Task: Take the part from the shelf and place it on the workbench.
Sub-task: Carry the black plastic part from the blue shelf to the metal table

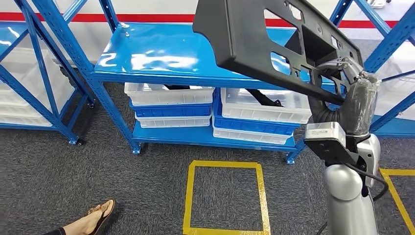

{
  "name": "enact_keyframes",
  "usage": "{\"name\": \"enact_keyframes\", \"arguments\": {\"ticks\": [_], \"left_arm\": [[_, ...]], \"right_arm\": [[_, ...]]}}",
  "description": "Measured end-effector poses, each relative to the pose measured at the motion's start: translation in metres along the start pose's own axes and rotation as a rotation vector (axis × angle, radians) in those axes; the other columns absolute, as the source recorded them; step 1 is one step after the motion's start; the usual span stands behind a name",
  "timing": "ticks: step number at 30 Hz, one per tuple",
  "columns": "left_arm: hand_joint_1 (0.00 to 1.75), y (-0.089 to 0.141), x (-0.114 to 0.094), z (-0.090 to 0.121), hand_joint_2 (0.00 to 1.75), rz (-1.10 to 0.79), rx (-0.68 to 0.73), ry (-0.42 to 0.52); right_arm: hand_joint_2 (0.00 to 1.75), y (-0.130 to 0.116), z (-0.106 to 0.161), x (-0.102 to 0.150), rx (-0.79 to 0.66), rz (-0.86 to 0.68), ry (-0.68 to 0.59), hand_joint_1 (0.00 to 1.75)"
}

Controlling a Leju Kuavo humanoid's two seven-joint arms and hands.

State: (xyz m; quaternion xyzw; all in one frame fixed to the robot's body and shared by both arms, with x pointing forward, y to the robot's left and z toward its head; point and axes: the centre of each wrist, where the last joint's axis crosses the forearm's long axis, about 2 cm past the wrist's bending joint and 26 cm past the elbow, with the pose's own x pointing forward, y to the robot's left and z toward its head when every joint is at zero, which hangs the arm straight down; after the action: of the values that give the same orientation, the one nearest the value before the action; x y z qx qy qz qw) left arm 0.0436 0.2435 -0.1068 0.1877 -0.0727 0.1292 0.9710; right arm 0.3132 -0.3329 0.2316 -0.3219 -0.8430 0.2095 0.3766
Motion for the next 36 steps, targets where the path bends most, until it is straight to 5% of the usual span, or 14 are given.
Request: {"name": "enact_keyframes", "arguments": {"ticks": [22,36], "left_arm": [[0.00,-0.010,-0.002,0.006,1.75,0.072,0.032,0.047],[0.00,-0.011,-0.004,0.007,1.75,0.069,0.027,0.046]], "right_arm": [[1.75,0.023,-0.066,0.005,0.024,-0.065,-0.051,1.75],[1.75,0.028,-0.070,-0.010,0.008,-0.096,-0.055,1.75]]}}
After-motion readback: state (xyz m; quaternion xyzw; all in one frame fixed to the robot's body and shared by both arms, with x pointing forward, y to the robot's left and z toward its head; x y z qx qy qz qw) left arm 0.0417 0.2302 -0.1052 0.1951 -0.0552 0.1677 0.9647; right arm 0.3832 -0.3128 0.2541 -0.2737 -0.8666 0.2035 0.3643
